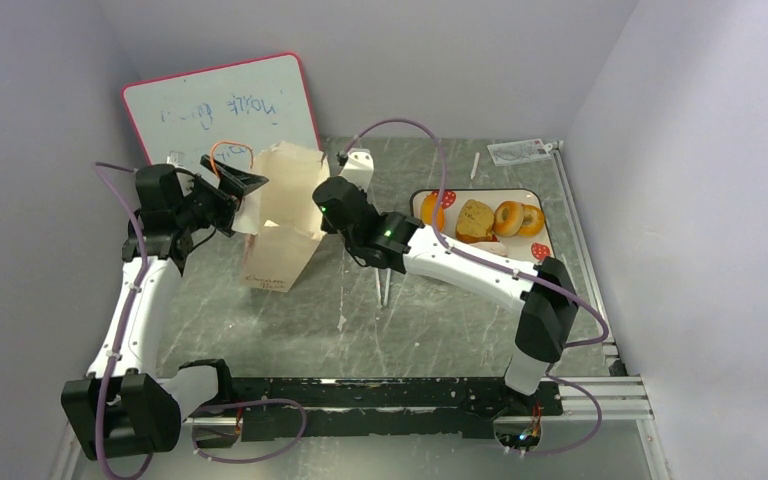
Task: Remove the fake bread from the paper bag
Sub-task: Place the clamp at the center of the board.
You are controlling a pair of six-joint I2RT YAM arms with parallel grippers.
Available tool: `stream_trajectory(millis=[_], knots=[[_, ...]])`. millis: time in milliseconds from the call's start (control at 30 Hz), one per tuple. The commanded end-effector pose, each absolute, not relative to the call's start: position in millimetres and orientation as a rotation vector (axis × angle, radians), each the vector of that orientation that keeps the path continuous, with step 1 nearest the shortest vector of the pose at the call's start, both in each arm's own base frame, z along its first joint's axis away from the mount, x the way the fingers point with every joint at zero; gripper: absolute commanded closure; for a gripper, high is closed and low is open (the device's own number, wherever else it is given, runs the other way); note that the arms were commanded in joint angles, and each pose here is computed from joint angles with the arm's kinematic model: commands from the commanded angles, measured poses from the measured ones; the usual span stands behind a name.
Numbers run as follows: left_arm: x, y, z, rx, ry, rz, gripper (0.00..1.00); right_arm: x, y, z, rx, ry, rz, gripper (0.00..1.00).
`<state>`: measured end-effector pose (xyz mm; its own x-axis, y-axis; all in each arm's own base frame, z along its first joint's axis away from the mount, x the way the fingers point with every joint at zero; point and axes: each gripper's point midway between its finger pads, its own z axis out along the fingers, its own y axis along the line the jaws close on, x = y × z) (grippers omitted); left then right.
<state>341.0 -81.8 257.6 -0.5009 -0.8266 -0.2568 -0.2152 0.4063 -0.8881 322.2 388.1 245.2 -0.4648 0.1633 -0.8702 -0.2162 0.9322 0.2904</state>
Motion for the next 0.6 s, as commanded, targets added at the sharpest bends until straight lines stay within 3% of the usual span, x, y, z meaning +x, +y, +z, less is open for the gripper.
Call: stream_trajectory(millis=[0,567], knots=[[331.0,-84.1,266.7,-0.721,2.023,-1.044,0.02,330.2,387.2,276.1,-0.017,1.943,0.465,0.8],[331.0,-76.1,236.5,-0.606,2.201,-0.9,0.04,329.8,394.9,286.6,-0.032,1.93,0.502,0.82]])
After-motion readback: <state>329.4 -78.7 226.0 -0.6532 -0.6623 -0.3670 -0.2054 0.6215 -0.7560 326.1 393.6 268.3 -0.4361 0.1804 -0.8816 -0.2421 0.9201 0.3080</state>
